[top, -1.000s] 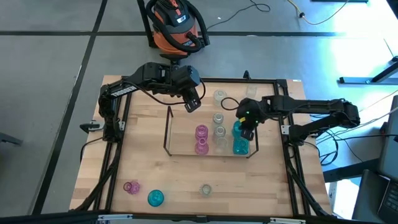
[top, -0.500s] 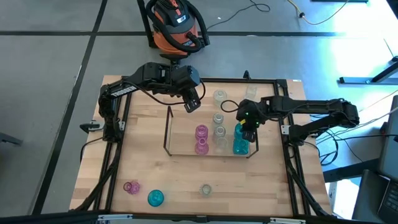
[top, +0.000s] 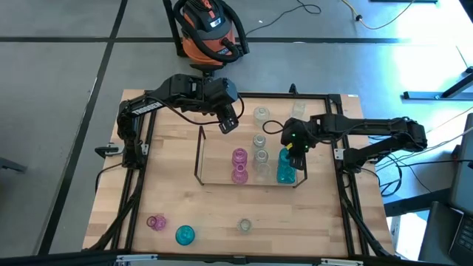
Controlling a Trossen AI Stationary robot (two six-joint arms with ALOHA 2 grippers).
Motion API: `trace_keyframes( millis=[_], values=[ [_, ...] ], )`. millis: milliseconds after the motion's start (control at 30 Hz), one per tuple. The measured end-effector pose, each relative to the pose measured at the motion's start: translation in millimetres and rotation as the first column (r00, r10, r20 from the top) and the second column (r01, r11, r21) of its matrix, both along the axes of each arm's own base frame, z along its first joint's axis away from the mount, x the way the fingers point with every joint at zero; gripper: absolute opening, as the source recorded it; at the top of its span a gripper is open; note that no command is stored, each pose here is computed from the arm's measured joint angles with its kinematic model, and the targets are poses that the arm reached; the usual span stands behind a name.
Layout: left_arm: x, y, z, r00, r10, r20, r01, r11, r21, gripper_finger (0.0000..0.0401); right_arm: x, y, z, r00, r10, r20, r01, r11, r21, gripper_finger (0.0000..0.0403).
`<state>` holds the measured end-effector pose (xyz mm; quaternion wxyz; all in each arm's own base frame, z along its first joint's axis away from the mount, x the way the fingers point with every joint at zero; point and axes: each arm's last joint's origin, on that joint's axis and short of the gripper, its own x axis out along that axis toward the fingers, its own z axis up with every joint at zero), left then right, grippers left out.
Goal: Sort vases onto shelf
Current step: Put the blue vase aligned with the other blue vase on the shelf
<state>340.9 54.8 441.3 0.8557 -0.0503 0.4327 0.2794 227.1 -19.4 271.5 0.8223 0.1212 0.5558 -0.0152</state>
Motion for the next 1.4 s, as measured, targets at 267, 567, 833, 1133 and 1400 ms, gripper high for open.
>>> trace_keyframes(
  millis=[267, 567, 833, 1133, 1400],
  values=[
    [0.0, 0.1, 0.0, 1.000, 0.002, 0.000, -0.002, 1.000, 0.001, 0.0140, -0.2, 0.1, -0.1, 1.000, 0.001, -0.003, -0.001, 1.000, 0.002, 0.0119],
    [0.0, 0.0, 0.0, 1.000, 0.003, 0.001, -0.003, 1.000, 0.000, 0.0140, -0.2, 1.7, 0.1, 1.000, 0.021, 0.003, -0.022, 0.999, 0.050, 0.0125],
    [0.0, 0.2, 0.0, 1.000, 0.001, 0.000, -0.001, 1.000, 0.001, 0.0140, -1.4, 1.7, -0.3, 1.000, 0.021, -0.011, -0.021, 0.998, 0.052, 0.0124],
    [0.0, 0.2, 0.0, 1.000, -0.001, -0.001, 0.001, 1.000, 0.002, 0.0140, -1.3, 2.0, 0.2, 1.000, 0.023, -0.007, -0.022, 0.998, 0.062, 0.0166],
    [0.0, 0.2, 0.0, 1.000, -0.001, -0.001, 0.001, 1.000, 0.002, 0.0140, -0.9, 1.9, 0.6, 1.000, 0.000, -0.005, 0.001, 0.997, 0.077, 0.0188]
  ],
)
